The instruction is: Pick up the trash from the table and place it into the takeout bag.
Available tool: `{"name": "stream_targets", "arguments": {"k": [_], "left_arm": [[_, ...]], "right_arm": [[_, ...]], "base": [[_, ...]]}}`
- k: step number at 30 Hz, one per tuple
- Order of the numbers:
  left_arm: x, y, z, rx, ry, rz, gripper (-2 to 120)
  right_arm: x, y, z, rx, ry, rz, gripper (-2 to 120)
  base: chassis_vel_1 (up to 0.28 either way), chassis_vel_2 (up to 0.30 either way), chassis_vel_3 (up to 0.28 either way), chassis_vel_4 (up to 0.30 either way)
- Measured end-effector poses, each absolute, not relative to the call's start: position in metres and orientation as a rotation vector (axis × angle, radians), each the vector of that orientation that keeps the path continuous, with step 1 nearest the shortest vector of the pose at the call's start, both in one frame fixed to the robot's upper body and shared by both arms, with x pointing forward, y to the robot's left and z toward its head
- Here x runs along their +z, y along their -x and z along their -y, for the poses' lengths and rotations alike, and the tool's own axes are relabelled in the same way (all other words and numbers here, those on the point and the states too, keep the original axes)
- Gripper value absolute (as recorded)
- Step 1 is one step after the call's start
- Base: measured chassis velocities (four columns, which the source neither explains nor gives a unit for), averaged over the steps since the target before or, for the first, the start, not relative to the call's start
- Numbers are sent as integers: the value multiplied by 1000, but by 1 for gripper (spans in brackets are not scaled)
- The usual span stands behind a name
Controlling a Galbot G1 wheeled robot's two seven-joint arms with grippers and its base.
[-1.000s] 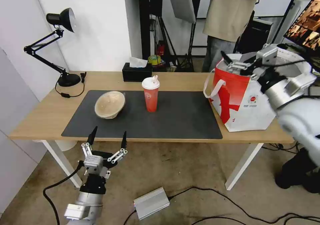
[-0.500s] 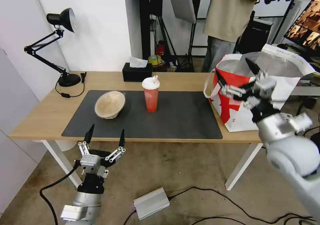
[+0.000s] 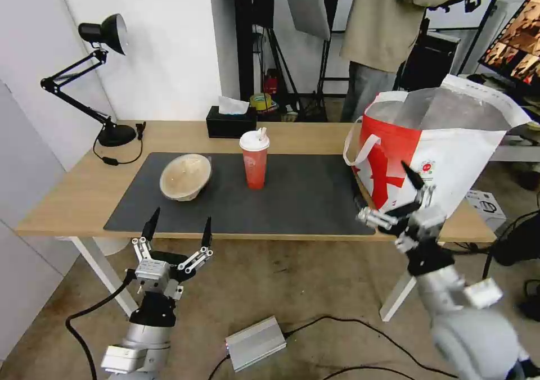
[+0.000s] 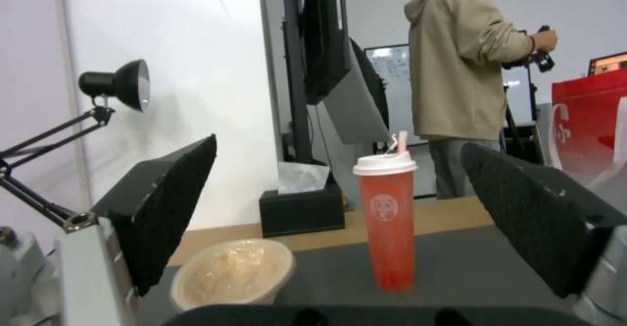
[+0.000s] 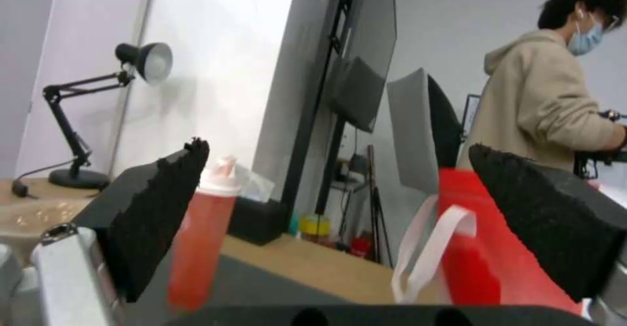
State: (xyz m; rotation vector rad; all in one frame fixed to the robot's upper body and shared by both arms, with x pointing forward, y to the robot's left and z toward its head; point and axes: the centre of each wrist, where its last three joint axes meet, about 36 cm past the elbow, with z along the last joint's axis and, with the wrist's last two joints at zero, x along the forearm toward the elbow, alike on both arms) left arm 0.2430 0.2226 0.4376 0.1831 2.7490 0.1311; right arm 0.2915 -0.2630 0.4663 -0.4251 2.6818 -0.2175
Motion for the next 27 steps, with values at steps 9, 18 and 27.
{"name": "stream_targets", "arguments": {"k": [9, 18, 27], "left_arm": [[433, -250, -227, 136, -177, -2743, 100], [430, -256, -228, 129, -170, -2739, 100], [425, -258, -227, 126, -169, -2748, 100]], "right_arm": [[439, -276, 249, -196, 395, -2711, 100], [415, -269, 236, -188, 389, -2744, 100], [406, -265, 227, -167, 392, -2757, 100]], "base": [[0, 0, 0, 0], [0, 0, 0, 0], [0, 0, 0, 0]]}}
